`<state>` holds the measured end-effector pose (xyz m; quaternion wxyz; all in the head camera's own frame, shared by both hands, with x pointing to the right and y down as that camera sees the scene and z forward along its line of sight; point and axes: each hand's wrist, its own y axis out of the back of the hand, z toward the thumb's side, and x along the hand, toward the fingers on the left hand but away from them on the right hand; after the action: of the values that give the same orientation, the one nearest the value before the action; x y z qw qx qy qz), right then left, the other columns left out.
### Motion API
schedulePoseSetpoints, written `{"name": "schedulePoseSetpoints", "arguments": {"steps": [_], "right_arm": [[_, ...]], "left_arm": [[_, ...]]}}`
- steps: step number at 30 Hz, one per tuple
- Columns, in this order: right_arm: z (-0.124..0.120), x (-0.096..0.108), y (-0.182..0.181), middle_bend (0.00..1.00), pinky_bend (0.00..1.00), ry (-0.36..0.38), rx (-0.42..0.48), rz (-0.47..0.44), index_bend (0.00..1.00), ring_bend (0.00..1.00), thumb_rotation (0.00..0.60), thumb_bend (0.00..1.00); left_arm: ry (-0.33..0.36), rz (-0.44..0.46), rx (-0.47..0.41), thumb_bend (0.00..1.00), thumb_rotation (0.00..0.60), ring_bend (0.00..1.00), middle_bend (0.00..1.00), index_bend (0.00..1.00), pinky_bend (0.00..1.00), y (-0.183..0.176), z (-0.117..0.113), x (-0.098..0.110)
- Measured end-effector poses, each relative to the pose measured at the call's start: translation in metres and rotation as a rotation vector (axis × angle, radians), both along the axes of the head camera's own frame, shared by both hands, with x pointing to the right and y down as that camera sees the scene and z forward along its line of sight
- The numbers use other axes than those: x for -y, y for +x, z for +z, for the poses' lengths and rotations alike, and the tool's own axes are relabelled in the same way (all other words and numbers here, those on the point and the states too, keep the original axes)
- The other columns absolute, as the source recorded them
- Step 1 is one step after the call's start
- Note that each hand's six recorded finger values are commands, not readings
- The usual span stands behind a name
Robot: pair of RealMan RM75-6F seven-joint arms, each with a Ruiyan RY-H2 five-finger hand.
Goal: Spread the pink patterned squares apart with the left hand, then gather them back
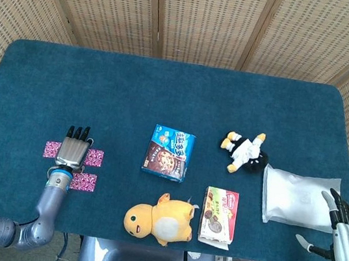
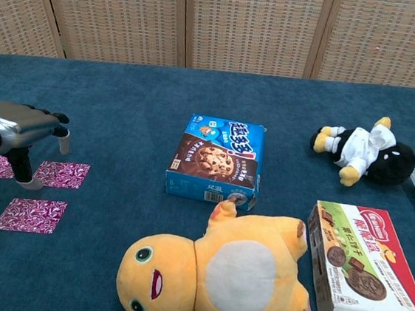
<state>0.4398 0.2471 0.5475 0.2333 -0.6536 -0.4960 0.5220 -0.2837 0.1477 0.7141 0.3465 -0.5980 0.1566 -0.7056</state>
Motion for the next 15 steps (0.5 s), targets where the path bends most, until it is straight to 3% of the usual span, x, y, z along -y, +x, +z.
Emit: {"name": "schedulePoseSetpoints", "arguments": {"steps": [15], "right_arm": [[0.0002, -0.0002, 0.0002, 0.0, 0.0, 0.0, 0.001, 0.0, 0.04, 0.0, 0.6, 0.1]], "left_arm": [[-0.005, 0.005, 0.021, 0.25, 0.6, 0.0, 0.0, 0.29, 0.0, 0.0002, 0.0058, 0.0015]]}}
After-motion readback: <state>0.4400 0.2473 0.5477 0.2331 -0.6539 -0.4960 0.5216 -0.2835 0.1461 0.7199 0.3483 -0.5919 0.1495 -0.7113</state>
